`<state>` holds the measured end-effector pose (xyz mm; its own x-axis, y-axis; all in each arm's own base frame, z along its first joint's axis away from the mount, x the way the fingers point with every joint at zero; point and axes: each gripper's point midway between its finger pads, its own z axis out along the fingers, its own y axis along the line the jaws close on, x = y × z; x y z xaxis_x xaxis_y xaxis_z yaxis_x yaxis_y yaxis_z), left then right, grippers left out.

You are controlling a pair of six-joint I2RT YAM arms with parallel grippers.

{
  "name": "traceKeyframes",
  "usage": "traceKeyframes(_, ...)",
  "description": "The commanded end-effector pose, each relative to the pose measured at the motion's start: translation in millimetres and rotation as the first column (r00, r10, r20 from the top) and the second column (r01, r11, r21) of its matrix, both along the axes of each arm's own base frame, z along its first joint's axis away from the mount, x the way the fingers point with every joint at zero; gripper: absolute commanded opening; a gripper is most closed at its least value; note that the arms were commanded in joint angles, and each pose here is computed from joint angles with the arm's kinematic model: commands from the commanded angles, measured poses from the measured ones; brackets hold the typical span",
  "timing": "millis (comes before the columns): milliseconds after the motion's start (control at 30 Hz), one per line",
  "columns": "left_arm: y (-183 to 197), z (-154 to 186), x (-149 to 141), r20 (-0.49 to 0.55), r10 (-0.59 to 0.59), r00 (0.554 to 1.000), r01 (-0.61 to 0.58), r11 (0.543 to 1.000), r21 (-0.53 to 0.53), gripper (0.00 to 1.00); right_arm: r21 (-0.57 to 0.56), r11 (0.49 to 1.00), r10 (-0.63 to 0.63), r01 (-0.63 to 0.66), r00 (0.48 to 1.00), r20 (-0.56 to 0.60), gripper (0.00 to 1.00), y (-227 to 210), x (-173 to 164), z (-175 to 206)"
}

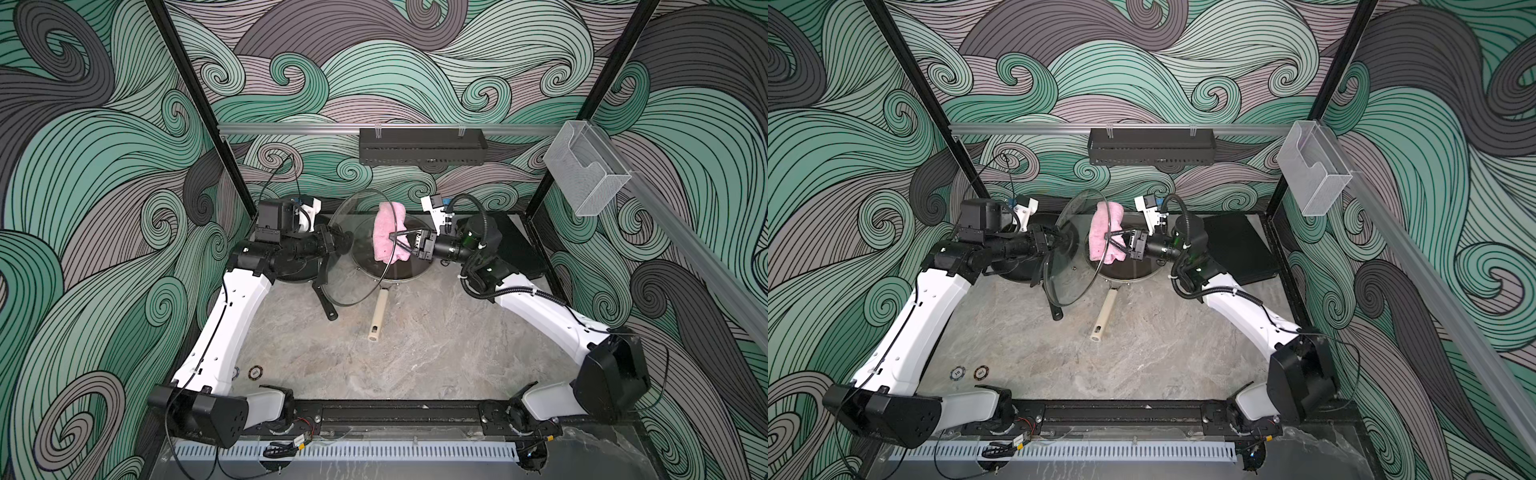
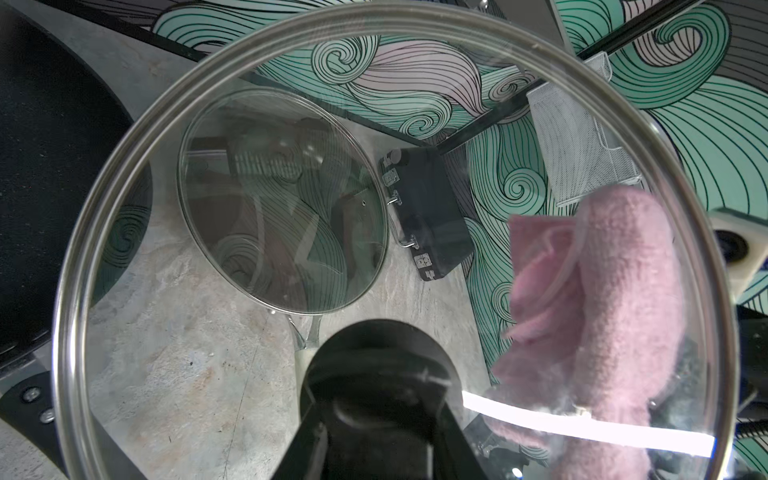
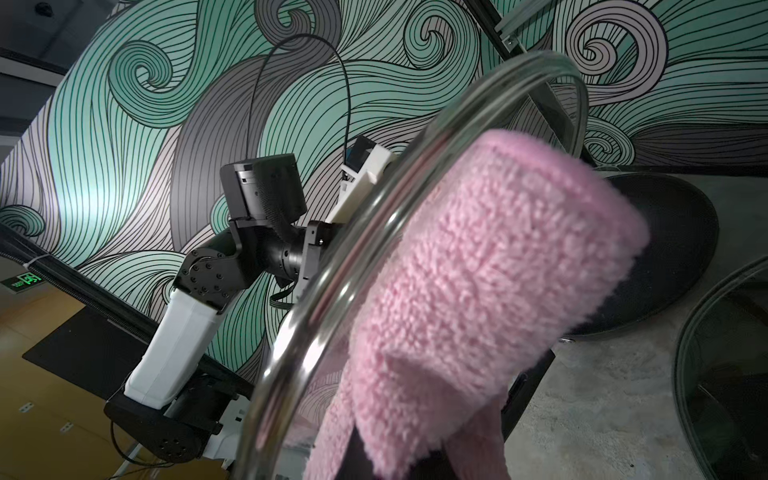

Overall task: Wipe the pot lid with a cloth
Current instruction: Wipe the pot lid.

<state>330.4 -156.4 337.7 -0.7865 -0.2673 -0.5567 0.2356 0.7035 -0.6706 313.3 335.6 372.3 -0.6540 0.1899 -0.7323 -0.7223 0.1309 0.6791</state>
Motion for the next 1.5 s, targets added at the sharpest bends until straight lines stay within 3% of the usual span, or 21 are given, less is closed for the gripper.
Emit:
traceKeyframes(0, -20, 73, -2, 0.228, -0.073, 0.971, 0.092, 0.993, -0.075, 0.00, 0.005, 1.000, 0.012, -0.013, 0.999, 0.030, 0.00, 10, 16, 3)
traceKeyframes(400, -40, 102, -11, 0.267, -0.104, 0.958, 0.141, 0.982, -0.122, 0.00, 0.093, 0.993, 0.070, -0.068, 0.997, -0.022, 0.00, 54, 69, -5)
traceKeyframes(767, -37, 126, 2, 0.333, -0.030, 0.942, 0.088, 0.983, -0.160, 0.00, 0.046, 0.989, 0.144, -0.139, 0.981, -0.131, 0.00, 85, 33, -53)
traceKeyframes(1000, -28, 128, 15, 0.360, 0.040, 0.932, 0.012, 0.990, -0.143, 0.00, 0.048, 0.990, 0.140, -0.134, 0.974, -0.175, 0.00, 65, -3, -63)
traceKeyframes(1267, -27, 110, 25, 0.328, 0.056, 0.943, -0.015, 0.992, -0.126, 0.00, -0.025, 0.998, 0.063, -0.066, 0.993, -0.099, 0.00, 23, -38, -32)
traceKeyframes(1467, -30, 101, 19, 0.303, 0.026, 0.953, 0.010, 0.993, -0.115, 0.00, -0.010, 1.000, -0.022, 0.021, 0.999, -0.034, 0.00, -15, -26, 3)
